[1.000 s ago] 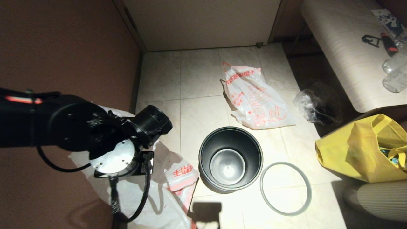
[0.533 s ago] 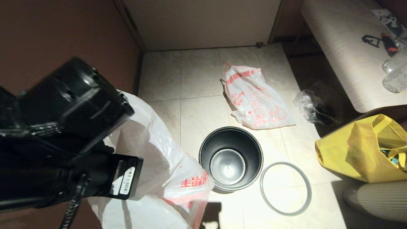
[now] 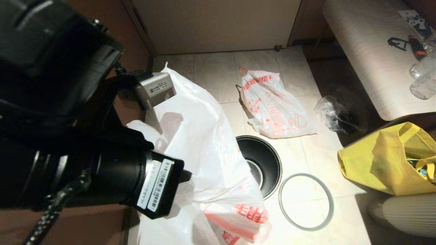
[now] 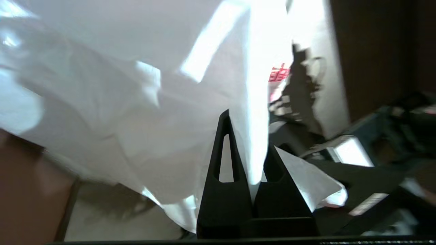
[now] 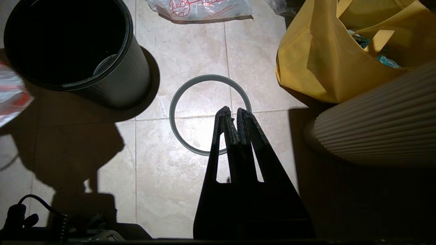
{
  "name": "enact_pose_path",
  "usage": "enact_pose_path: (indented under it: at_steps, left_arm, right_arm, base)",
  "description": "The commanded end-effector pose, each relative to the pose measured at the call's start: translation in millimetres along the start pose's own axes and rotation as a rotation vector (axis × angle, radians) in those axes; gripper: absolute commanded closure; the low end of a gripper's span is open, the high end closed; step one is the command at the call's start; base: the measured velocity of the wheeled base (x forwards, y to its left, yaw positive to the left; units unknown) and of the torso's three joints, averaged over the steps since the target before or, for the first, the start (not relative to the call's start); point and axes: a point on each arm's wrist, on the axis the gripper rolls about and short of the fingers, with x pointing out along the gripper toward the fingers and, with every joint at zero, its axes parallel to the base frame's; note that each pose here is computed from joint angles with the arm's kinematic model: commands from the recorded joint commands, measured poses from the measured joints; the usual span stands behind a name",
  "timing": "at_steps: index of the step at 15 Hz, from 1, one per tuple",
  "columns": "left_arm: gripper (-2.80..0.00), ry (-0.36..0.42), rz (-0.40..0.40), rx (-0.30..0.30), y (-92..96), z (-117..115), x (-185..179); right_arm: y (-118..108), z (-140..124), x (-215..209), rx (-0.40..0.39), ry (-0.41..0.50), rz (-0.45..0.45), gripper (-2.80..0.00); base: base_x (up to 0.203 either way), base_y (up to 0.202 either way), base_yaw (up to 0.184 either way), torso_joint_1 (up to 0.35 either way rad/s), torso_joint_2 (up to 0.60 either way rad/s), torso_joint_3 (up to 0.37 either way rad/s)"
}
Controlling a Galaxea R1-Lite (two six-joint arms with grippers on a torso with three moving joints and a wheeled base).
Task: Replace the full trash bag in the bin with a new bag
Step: Put the new garbage bag on the trash can
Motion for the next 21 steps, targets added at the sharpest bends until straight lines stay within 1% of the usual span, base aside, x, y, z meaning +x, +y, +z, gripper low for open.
enact_pose_path:
  at_steps: [1,3,5,7,9,11,13,14,15,16,17,19,21]
  left_arm:
    - [0.0,0.015,-0.046,0.023,-11.9,6.5,20.8]
    - [0.0,0.038,-0.054,0.032,-21.2,10.7,42.3]
    - [0.0,0.078,-0.046,0.036,-30.4,14.9,67.3]
    - [0.0,0.131,-0.057,0.036,-37.6,17.9,93.1]
    - [0.0,0.18,-0.036,0.026,-39.5,20.6,123.4]
    - [0.0,0.206,0.0,-0.001,-34.7,26.8,155.8]
    - [0.0,0.181,0.022,-0.038,-25.2,35.4,192.6]
    - [0.0,0.168,0.034,-0.043,-20.4,36.7,216.6]
    - [0.0,0.148,0.045,-0.05,-15.1,37.1,240.6]
    - [0.0,0.111,0.052,-0.056,-8.7,37.6,266.6]
    - [0.0,0.078,0.061,-0.044,-1.7,35.6,293.0]
    - [0.0,0.037,0.092,0.006,12.4,27.0,339.6]
    - [0.0,0.015,0.155,0.027,22.9,17.1,383.6]
  right_arm:
    - [0.0,-0.1,0.0,0.0,0.001,0.001,0.0]
    - [0.0,0.0,0.0,0.0,0.0,0.001,0.0]
    - [0.0,0.0,0.0,0.0,0.0,0.0,0.0]
    - [0.0,0.0,0.0,0.0,0.0,0.001,0.0]
    - [0.0,-0.1,0.0,0.0,0.0,0.001,0.0]
    - [0.0,-0.1,0.0,0.0,0.0,0.0,0.0]
    - [0.0,0.0,0.0,0.0,0.0,-0.001,0.0]
    - [0.0,0.0,0.0,0.0,0.0,0.001,0.0]
    - [0.0,0.0,0.0,0.0,0.0,0.001,0.0]
    - [0.0,-0.1,0.0,0.0,0.0,0.0,0.0]
    - [0.0,0.0,0.0,0.0,0.0,-0.001,0.0]
    - [0.0,0.0,0.0,0.0,0.0,0.0,0.0]
    - [0.0,0.0,0.0,0.0,0.0,0.0,0.0]
  base:
    - [0.0,0.0,0.0,0.0,0.0,0.0]
    - [0.0,0.0,0.0,0.0,0.0,0.0]
    - [0.0,0.0,0.0,0.0,0.0,0.0]
    - [0.0,0.0,0.0,0.0,0.0,0.0]
    - [0.0,0.0,0.0,0.0,0.0,0.0]
    - [0.0,0.0,0.0,0.0,0.0,0.0]
    - [0.0,0.0,0.0,0.0,0.0,0.0]
    - [0.0,0.0,0.0,0.0,0.0,0.0]
    - [0.0,0.0,0.0,0.0,0.0,0.0]
    - [0.0,0.0,0.0,0.0,0.0,0.0]
    - [0.0,0.0,0.0,0.0,0.0,0.0]
    - [0.0,0.0,0.0,0.0,0.0,0.0]
    - [0.0,0.0,0.0,0.0,0.0,0.0]
